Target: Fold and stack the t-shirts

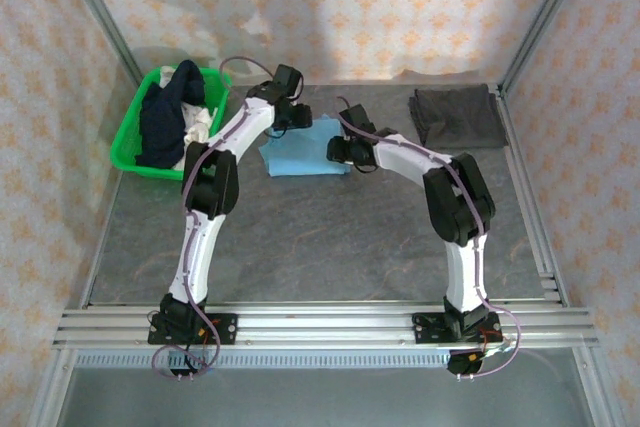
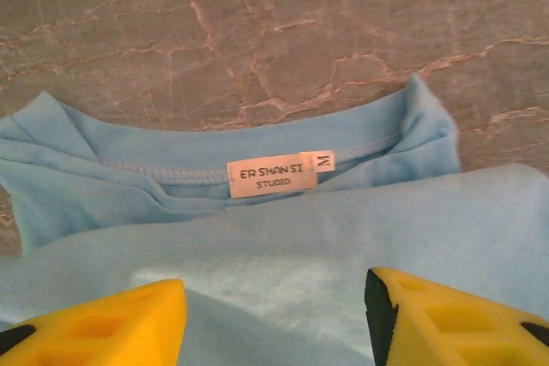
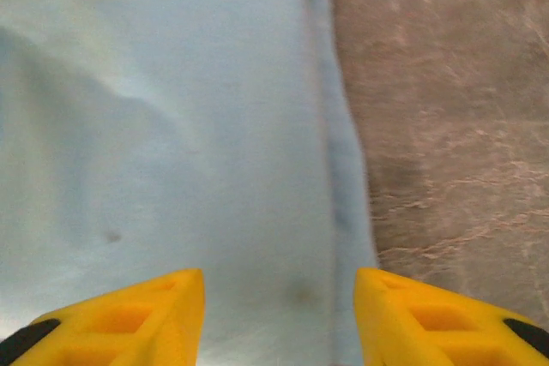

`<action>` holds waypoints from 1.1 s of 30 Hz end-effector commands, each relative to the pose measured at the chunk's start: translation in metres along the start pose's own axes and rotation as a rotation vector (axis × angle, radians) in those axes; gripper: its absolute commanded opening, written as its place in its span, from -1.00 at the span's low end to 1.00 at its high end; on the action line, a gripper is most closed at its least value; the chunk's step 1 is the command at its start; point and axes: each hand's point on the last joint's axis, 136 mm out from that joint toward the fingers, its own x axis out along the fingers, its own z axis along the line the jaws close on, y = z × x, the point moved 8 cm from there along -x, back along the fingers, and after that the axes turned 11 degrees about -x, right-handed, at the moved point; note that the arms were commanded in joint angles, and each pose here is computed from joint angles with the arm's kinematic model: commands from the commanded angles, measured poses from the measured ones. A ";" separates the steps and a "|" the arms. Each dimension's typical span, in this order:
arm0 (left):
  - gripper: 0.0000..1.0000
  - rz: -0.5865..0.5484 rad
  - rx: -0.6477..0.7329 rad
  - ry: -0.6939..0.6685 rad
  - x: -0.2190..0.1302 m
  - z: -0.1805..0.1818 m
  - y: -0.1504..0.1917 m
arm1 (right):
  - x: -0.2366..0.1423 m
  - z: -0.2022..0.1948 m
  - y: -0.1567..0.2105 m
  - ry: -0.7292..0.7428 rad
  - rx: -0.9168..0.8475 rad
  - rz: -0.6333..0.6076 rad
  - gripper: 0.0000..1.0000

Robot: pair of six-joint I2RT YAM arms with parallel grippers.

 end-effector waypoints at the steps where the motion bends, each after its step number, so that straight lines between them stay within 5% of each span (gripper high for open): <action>1: 0.18 -0.079 -0.009 0.074 -0.063 -0.017 -0.018 | -0.015 0.014 -0.013 -0.012 -0.042 -0.103 -0.01; 12: 0.28 -0.220 0.009 0.123 -0.161 -0.007 -0.006 | 0.029 0.003 0.012 0.045 -0.023 0.017 -0.04; 21: 0.50 -0.397 -0.012 0.124 -0.241 0.034 0.046 | -0.038 0.011 -0.020 0.042 -0.053 -0.118 0.01; 25: 0.98 -0.535 -0.070 0.077 -0.266 0.073 0.081 | -0.086 0.003 -0.024 0.100 -0.058 -0.226 0.24; 27: 1.00 -0.596 -0.081 0.037 -0.271 0.091 0.096 | -0.106 -0.003 -0.021 0.148 -0.052 -0.273 0.45; 29: 1.00 -0.663 -0.103 -0.044 -0.269 0.113 0.111 | -0.127 -0.014 -0.015 0.214 -0.034 -0.329 0.93; 33: 1.00 -0.779 -0.115 -0.230 -0.256 0.153 0.137 | -0.160 -0.046 0.008 0.400 0.043 -0.432 0.99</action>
